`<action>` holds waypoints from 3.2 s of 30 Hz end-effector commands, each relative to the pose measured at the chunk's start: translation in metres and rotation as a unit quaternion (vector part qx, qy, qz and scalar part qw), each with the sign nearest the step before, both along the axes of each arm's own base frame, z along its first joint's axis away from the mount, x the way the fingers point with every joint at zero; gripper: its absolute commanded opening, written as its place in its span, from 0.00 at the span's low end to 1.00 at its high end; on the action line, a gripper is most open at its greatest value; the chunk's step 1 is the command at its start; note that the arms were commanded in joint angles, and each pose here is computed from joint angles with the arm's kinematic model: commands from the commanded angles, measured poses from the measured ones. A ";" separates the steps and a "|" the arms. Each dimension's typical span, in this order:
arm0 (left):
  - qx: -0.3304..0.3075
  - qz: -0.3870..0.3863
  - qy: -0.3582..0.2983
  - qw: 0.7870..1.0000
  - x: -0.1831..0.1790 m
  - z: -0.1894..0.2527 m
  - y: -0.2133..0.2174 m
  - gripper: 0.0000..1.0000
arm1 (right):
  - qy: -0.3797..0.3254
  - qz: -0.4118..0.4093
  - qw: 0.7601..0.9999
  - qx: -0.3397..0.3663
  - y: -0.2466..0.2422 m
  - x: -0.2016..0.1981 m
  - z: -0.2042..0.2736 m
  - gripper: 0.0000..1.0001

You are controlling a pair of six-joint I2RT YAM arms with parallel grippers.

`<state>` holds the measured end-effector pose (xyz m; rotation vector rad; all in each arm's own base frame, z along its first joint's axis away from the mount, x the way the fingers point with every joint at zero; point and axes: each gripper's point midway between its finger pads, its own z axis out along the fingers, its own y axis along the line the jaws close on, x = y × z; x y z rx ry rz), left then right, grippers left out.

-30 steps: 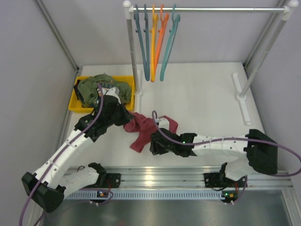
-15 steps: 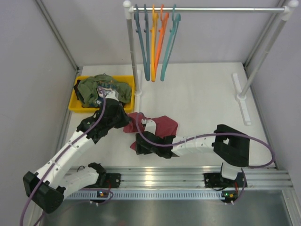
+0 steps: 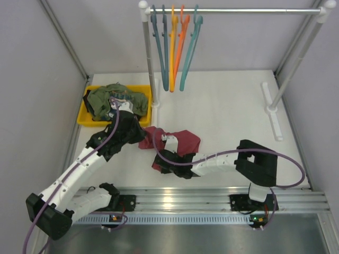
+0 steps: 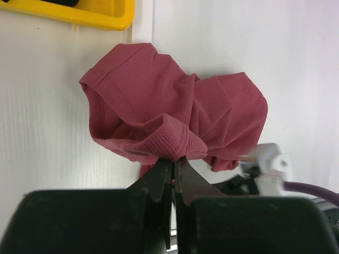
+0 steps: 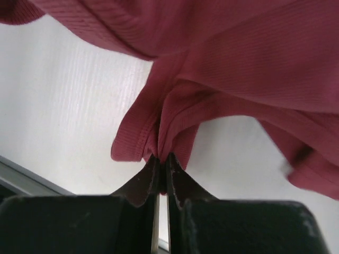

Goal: Place the tank top on the hanger

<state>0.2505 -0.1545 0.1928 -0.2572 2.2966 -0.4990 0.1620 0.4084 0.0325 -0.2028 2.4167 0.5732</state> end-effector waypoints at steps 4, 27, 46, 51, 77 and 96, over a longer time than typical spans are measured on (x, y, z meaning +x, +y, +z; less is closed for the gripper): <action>-0.003 -0.019 -0.053 0.998 0.009 0.043 -0.002 0.00 | -0.086 -0.056 0.993 0.057 -0.063 0.007 0.115 0.00; -0.092 -0.035 -0.241 0.965 0.019 0.261 -0.011 0.00 | -0.321 -0.077 0.936 0.124 -0.228 0.086 0.447 0.00; -0.097 -0.100 0.069 0.988 -0.025 -0.041 -0.077 0.01 | 0.009 -0.030 0.994 0.108 -0.201 0.032 0.137 0.00; -0.085 -0.116 0.088 0.986 -0.012 -0.071 -0.092 0.13 | 0.040 -0.027 0.993 0.107 -0.190 0.042 0.103 0.00; -0.066 -0.141 0.063 0.986 0.012 -0.052 -0.093 0.52 | 0.022 -0.130 0.991 0.016 -0.250 0.078 0.123 0.51; -0.062 -0.128 0.008 0.990 0.000 -0.001 -0.065 0.56 | -0.238 -0.152 0.958 0.053 -0.227 0.198 0.421 0.58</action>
